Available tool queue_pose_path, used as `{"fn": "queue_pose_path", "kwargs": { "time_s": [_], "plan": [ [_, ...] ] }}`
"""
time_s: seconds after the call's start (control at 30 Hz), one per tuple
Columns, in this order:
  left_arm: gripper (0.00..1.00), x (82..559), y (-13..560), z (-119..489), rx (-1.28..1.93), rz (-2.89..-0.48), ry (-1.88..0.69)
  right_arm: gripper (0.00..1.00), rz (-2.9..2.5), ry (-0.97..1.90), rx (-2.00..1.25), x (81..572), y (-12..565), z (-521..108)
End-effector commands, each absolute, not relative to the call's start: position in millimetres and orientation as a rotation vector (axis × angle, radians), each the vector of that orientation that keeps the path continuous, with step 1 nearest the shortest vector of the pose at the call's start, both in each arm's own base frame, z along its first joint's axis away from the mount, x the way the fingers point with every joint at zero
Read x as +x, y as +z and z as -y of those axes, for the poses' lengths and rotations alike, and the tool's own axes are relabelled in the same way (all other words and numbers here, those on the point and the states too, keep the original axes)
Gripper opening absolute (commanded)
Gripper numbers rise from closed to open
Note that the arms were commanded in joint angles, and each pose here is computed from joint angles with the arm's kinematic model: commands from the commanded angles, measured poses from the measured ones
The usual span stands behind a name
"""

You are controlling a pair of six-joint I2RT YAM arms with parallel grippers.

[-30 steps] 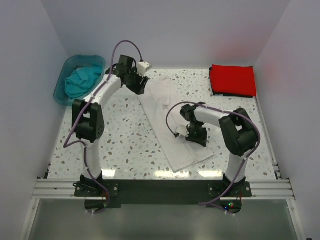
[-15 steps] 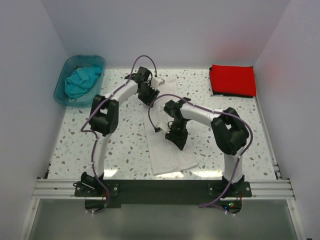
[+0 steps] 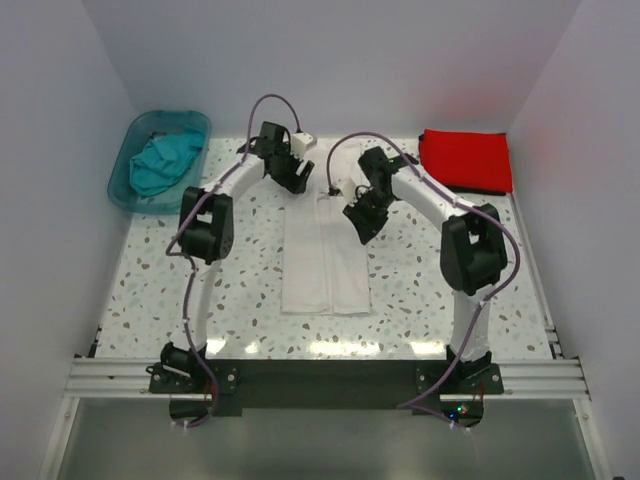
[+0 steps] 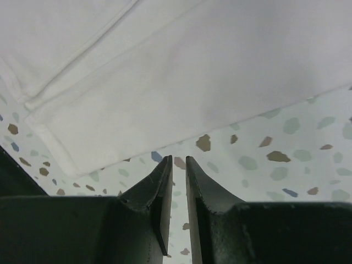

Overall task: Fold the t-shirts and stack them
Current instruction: Fold the tshirt

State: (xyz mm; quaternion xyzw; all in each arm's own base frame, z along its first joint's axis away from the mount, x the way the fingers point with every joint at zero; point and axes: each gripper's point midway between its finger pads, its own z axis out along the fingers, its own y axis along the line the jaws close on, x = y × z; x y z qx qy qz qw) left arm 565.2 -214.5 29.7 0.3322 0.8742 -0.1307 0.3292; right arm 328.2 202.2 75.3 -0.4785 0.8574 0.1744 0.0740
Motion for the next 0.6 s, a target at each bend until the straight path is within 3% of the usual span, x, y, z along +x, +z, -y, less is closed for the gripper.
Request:
{"fn": "queue_pose_path", "kwargs": {
  "time_s": [0.0,0.03,0.07,0.13,0.17,0.23,0.27,0.3,0.33,0.37,0.47,0.57],
  "plan": [
    [0.81,566,149,220,0.878,-2.002,-0.446,0.2,-2.43,0.572,-1.326,354,119,-215],
    [0.99,559,167,218,0.871,-1.975,-0.471,0.21,-2.38,0.572,-1.322,355,132,-216],
    [1.0,550,211,211,0.861,-1.9,-0.467,0.23,-2.27,0.546,-1.304,360,160,-219],
    [1.0,524,228,209,0.909,-1.848,-0.527,0.32,-2.191,0.51,-1.288,358,178,-217],
    [1.0,508,266,203,0.906,-1.775,-0.507,0.35,-2.137,0.476,-1.269,364,190,-217],
    [1.0,484,269,199,0.934,-1.747,-0.504,0.45,-2.047,0.436,-1.264,360,217,-213],
    [1.0,463,302,195,0.938,-1.668,-0.479,0.48,-2.011,0.422,-1.262,360,226,-213],
    [1.0,453,286,192,0.918,-1.68,-0.48,0.88,-1.967,0.423,-1.265,356,237,-213],
    [1.0,443,288,189,0.906,-1.66,-0.47,0.99,-1.94,0.416,-1.268,355,243,-213],
    [1.0,426,309,185,0.897,-1.595,-0.447,0.99,-1.908,0.448,-1.272,352,250,-218],
    [1.0,379,293,184,1.114,-1.491,-0.421,0.99,-1.859,0.526,-1.319,337,256,-224],
    [1.0,306,233,188,1.406,-1.478,-0.55,0.99,-1.86,0.651,-1.414,309,241,-228]
  ]
}}
